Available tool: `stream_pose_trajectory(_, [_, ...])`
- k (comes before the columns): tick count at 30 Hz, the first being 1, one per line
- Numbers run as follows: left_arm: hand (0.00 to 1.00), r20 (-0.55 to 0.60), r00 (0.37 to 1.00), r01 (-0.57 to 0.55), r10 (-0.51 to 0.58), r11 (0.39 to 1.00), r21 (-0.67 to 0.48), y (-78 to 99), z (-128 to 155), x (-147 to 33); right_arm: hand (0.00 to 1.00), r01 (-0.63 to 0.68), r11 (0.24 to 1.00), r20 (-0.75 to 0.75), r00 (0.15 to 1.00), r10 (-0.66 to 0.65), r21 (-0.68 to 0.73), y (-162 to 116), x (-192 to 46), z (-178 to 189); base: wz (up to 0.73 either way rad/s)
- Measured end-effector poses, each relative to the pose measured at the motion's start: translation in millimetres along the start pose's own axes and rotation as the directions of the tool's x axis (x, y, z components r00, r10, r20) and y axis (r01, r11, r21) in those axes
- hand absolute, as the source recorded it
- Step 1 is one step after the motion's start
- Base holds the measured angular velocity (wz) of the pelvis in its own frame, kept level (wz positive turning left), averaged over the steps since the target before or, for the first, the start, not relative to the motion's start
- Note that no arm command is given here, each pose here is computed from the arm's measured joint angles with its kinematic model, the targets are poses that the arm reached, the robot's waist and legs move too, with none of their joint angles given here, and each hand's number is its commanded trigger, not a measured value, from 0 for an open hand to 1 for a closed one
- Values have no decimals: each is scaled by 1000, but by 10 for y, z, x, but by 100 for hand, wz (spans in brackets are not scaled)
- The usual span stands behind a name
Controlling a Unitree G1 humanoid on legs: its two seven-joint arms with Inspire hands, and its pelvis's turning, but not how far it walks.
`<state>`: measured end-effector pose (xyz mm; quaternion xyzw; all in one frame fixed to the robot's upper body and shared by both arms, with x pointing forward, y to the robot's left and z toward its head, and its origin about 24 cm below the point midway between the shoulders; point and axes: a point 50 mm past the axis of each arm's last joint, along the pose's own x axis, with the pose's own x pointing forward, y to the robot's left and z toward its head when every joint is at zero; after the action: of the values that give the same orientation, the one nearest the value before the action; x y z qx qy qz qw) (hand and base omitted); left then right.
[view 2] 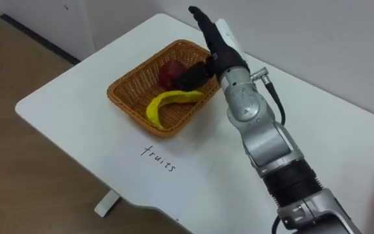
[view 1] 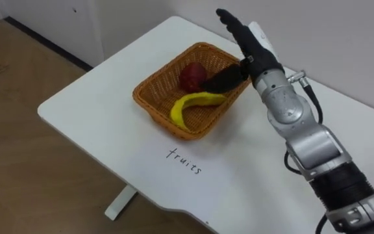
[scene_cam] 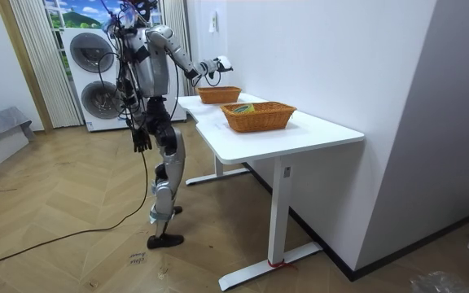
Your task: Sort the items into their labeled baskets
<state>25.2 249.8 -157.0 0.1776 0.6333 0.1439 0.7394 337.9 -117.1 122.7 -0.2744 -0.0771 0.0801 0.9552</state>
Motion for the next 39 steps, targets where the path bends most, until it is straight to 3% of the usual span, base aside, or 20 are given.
stream_pose_trajectory(6, [0, 6, 1000, -12, 12, 1000, -24, 8, -5, -2, 0, 54, 998, 3, 999, -54, 30, -130, 8, 2, 0])
stream_pose_trajectory(14, [0, -29, 999, -26, 25, 999, -38, 10, -219, -33, 0, 287, 950, 127, 945, -302, 120, -682, -167, 205, -7])
stream_pose_trajectory(17, [0, -22, 999, -45, 44, 998, -45, 23, -277, -39, 0, 422, 889, 154, 880, -449, 177, -988, -429, 154, -24])
stream_pose_trajectory(23, [0, -39, 998, -57, 54, 995, -86, 45, -357, -43, 0, 611, 769, 85, 769, -633, 188, -1243, -815, -52, -37])
stream_pose_trajectory(28, [0, -15, 998, -57, 55, 989, -134, 34, -318, -40, 0, 719, 661, 50, 668, -742, 213, -1445, -938, -102, -26])
stream_pose_trajectory(39, [0, -58, 995, -86, 79, 986, -141, 58, -448, -45, 0, 891, 403, -40, 420, -907, 207, -1787, -1485, -341, -19])
